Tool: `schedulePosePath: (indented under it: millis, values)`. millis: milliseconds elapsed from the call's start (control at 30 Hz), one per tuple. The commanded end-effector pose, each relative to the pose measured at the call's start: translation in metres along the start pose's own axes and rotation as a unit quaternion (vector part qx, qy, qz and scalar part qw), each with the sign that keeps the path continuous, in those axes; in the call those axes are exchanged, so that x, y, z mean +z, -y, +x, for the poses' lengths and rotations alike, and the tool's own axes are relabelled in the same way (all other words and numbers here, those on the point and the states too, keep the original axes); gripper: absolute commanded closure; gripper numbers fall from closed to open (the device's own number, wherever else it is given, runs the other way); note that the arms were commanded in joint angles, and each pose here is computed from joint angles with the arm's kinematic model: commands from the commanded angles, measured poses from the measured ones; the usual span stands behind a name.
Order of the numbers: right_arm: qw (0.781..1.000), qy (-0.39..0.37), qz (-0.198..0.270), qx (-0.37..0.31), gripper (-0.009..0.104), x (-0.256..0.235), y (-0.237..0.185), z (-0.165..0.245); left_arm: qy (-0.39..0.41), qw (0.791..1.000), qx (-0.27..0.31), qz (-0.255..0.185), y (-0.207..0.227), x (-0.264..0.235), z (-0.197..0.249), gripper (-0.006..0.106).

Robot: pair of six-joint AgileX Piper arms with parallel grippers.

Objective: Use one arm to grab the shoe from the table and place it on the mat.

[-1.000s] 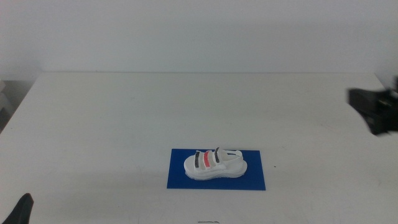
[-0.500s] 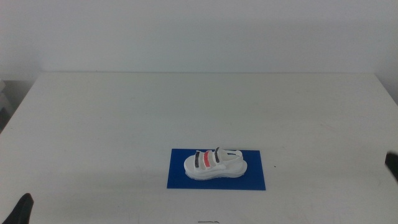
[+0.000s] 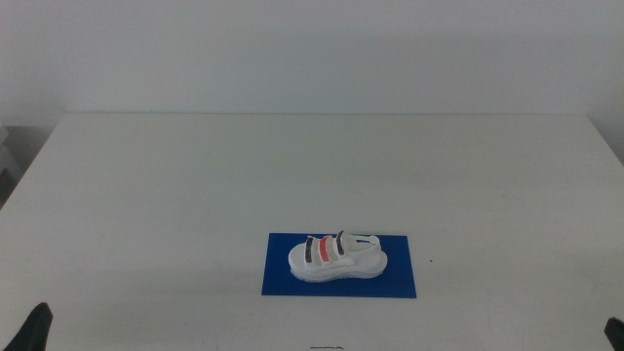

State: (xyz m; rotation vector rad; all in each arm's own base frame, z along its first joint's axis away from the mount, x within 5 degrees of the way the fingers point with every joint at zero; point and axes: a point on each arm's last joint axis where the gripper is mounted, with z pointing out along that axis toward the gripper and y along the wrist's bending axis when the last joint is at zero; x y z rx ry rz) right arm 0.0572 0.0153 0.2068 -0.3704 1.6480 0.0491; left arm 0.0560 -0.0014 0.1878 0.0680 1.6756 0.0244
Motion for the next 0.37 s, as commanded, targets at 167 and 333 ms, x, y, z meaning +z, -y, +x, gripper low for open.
schedulePosePath:
  millis: [167,333]
  values:
    - [0.999,0.042,0.013,-0.010,0.023,-0.004,-0.001,0.009,0.052,0.999,-0.011,0.000,0.000,-0.002,-0.010,0.007]
    - [0.999,0.042,0.013,-0.012,0.023,-0.004,-0.001,0.009,0.052,0.999,-0.011,0.000,0.000,-0.002,-0.010,0.007]
